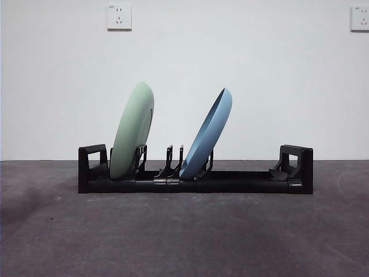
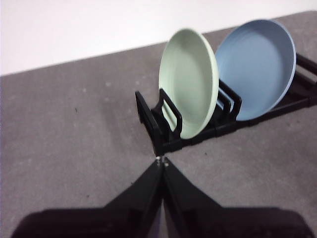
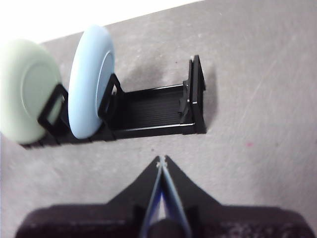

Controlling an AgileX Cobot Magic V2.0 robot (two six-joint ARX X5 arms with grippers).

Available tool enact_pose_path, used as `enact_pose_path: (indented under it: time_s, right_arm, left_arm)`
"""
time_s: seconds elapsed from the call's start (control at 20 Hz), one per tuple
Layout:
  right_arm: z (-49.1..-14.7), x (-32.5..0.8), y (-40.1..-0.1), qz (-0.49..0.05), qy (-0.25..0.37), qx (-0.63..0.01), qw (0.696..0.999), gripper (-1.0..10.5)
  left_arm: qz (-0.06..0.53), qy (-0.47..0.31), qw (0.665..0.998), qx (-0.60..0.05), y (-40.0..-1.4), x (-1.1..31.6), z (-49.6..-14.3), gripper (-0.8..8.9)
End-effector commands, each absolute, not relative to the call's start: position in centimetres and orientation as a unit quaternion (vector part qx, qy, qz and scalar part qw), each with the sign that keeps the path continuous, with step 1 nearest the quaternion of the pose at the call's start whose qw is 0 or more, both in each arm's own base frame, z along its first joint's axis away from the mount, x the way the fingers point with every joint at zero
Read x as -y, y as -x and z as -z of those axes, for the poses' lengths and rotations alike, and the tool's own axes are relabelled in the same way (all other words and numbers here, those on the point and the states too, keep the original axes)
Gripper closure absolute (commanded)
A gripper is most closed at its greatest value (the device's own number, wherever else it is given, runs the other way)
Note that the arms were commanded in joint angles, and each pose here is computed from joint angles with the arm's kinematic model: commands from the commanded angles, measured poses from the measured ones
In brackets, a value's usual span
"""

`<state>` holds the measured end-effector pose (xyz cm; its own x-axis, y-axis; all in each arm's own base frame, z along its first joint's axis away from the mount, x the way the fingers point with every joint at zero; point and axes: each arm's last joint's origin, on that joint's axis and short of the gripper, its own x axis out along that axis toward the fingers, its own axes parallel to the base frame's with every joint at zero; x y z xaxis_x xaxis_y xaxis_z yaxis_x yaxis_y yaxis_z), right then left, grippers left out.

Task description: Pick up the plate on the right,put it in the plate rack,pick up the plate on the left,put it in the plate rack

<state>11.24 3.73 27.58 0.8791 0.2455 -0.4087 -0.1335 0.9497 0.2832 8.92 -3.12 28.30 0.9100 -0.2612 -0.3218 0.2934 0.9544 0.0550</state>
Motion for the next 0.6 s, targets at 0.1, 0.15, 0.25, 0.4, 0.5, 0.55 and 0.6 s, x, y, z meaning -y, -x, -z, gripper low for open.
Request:
enact_pose_path:
  time_s: [0.1, 0.15, 0.25, 0.4, 0.5, 0.55, 0.6]
  right_arm:
    - [-27.3, -3.7, -11.3, -0.08, -0.149, -0.23, 0.958, 9.5]
    - [-27.3, -3.7, -11.3, -0.078, -0.149, -0.23, 0.959, 9.5]
    - [-27.3, -3.7, -11.3, -0.078, -0.148, -0.23, 0.959, 9.5]
    - [-27.3, -3.7, -11.3, -0.078, -0.148, -0.23, 0.959, 9.5]
    - [-27.3, -3.7, -11.3, -0.078, -0.148, -0.23, 0.959, 9.5]
    - [-27.3, -3.7, -11.3, -0.078, -0.148, -0.231, 0.959, 9.5]
    - [-27.3, -3.7, -11.3, -0.078, -0.148, -0.231, 0.959, 9.5]
  left_arm:
    - [0.143, -0.048, 0.973, -0.174, -9.3, 3.2, -28.0, 8.16]
    - [0.139, -0.049, 0.973, -0.179, -9.4, 3.3, -27.9, 8.16]
    - [0.139, -0.051, 0.971, -0.186, -9.6, 3.4, -27.8, 8.16]
    - [0.142, -0.072, 0.968, -0.192, -9.9, 3.5, -27.6, 8.16]
    - [0.136, -0.092, 0.968, -0.19, -9.3, 3.1, -27.5, 8.16]
    - [0.139, -0.086, 0.971, -0.174, -9.0, 2.9, -27.5, 8.16]
    - [0.147, -0.076, 0.976, -0.145, -8.8, 2.7, -27.3, 8.16]
